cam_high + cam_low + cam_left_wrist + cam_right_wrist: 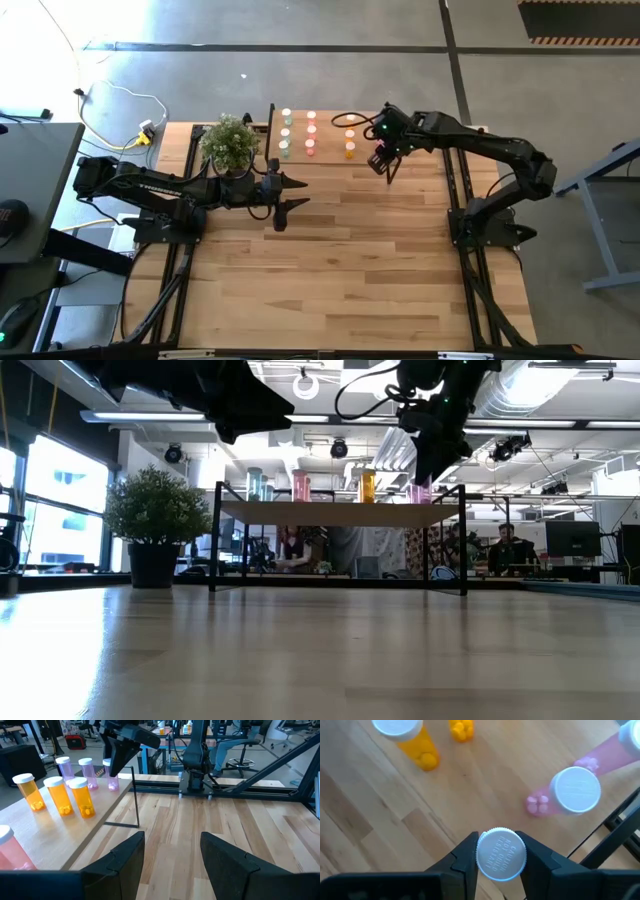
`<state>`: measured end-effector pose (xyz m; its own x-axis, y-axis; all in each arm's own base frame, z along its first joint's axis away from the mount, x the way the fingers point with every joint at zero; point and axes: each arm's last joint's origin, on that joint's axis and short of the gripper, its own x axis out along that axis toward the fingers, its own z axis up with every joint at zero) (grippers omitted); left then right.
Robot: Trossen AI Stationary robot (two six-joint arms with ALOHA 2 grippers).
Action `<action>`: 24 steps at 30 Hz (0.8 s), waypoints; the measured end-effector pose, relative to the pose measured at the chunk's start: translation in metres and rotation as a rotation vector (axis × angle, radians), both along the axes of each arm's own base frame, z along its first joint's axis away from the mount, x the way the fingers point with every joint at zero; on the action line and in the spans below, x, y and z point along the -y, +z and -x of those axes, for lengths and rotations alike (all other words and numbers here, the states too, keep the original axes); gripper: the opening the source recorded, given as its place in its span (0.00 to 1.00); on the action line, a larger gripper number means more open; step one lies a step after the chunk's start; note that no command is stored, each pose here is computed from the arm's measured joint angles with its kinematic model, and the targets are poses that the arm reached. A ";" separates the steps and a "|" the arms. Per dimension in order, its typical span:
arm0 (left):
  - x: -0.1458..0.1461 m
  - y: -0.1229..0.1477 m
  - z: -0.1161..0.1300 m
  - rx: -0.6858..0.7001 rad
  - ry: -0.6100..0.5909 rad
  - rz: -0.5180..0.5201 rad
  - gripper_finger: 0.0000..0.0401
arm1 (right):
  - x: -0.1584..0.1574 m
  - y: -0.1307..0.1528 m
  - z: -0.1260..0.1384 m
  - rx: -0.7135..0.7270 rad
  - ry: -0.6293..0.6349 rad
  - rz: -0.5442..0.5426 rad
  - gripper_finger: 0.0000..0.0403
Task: Pick and place medicine bottles onto shelf by color
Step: Put the purple pill bottle on the shelf aligned with the other purple pill bottles
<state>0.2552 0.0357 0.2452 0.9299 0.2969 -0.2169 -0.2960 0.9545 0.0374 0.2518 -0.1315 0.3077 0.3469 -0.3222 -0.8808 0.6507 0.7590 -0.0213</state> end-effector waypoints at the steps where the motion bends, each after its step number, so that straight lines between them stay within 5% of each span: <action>1: 0.000 0.000 0.000 0.000 0.000 0.000 0.46 | 0.000 0.000 0.000 -0.002 0.000 0.001 0.26; 24: 0.000 0.000 0.000 -0.002 -0.002 -0.007 0.46 | 0.000 0.000 0.001 0.003 0.004 -0.029 0.29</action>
